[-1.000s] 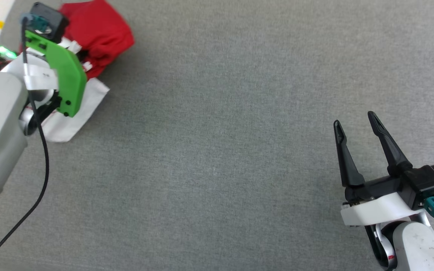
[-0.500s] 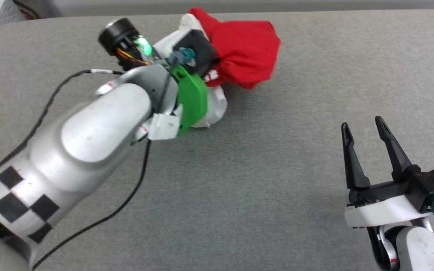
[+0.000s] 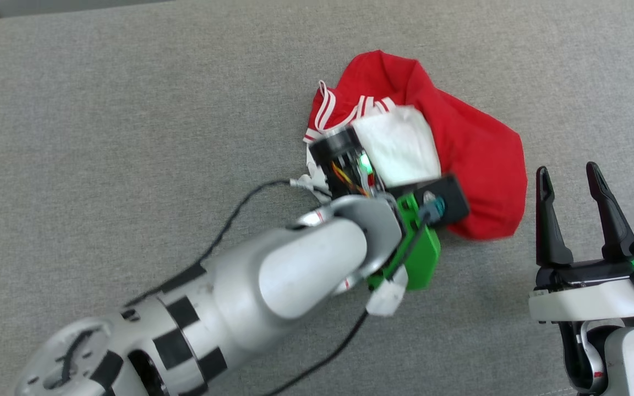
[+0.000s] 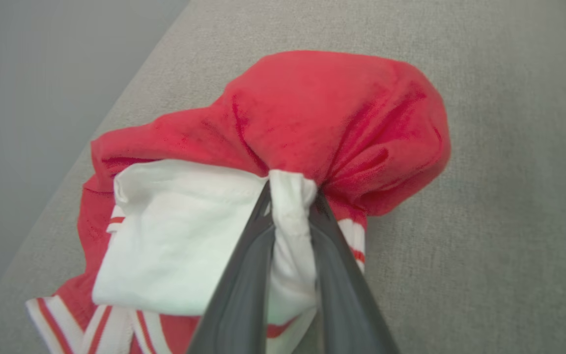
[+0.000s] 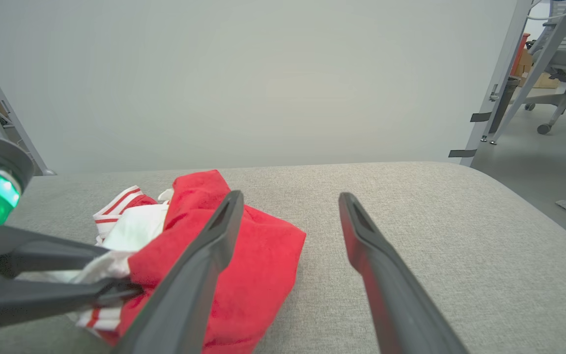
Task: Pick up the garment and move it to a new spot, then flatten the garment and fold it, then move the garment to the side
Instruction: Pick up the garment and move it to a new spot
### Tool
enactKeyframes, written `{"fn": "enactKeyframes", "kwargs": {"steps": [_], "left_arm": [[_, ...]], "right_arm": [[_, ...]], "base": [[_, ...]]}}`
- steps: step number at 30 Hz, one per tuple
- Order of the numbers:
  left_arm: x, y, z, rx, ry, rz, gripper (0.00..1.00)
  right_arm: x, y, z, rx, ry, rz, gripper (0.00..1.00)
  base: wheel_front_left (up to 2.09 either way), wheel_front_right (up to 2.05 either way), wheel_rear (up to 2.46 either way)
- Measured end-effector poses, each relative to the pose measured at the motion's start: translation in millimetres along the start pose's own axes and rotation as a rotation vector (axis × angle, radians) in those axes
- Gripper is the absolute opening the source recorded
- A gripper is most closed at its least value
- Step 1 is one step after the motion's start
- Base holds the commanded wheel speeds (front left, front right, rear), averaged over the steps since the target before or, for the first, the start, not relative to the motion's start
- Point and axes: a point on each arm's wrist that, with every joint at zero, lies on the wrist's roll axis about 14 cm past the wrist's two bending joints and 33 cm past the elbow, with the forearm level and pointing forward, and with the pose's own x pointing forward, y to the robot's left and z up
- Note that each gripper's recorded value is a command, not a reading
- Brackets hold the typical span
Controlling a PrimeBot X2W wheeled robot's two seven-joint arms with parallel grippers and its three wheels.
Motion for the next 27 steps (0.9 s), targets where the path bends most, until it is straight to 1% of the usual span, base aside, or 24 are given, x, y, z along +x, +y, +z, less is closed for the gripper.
{"fn": "enactKeyframes", "kwargs": {"steps": [3,5,8,11,12,13,17,20,23,27], "left_arm": [[8.6,-40.6,-28.8,-0.051,0.057,-0.072,0.00],[10.6,-55.8,-40.4,-0.068,0.083,-0.098,0.00],[12.1,-65.9,-45.9,-0.092,0.088,-0.114,0.00],[11.5,-64.3,-43.5,-0.102,0.065,-0.105,0.00],[10.7,-62.3,-41.5,-0.102,0.045,-0.098,0.71],[9.6,-58.8,-37.9,-0.098,0.015,-0.086,1.00],[3.2,-42.1,-11.4,-0.105,-0.125,-0.035,1.00],[-6.2,-27.0,13.8,-0.097,-0.233,0.030,1.00],[-19.1,-10.0,37.1,-0.079,-0.308,0.128,1.00],[-41.5,12.3,55.3,-0.080,-0.369,0.270,1.00]], "right_arm": [[1.0,-4.7,-4.4,-0.004,0.012,-0.013,1.00],[1.7,-6.1,-6.6,-0.005,0.017,-0.017,1.00],[2.4,-6.0,-10.1,-0.005,0.026,-0.017,1.00],[3.9,-3.9,-10.9,-0.002,0.026,-0.011,1.00],[4.2,-2.8,-10.7,0.000,0.025,-0.008,1.00],[4.4,-2.1,-10.2,0.002,0.024,-0.006,1.00],[2.8,0.3,-5.1,0.007,0.011,0.000,1.00],[-1.1,4.1,-0.3,0.011,0.001,0.010,1.00],[-5.7,9.6,5.8,0.015,-0.012,0.025,1.00],[-9.4,18.1,14.0,0.019,-0.033,0.051,1.00]], "base": [[0.00,0.00,0.00],[0.00,0.00,0.00],[0.00,0.00,0.00],[0.00,0.00,0.00],[0.00,0.00,0.00],[0.00,0.00,0.00],[0.00,0.00,0.00],[0.00,0.00,0.00],[0.00,0.00,0.00],[0.00,0.00,0.00]]}}
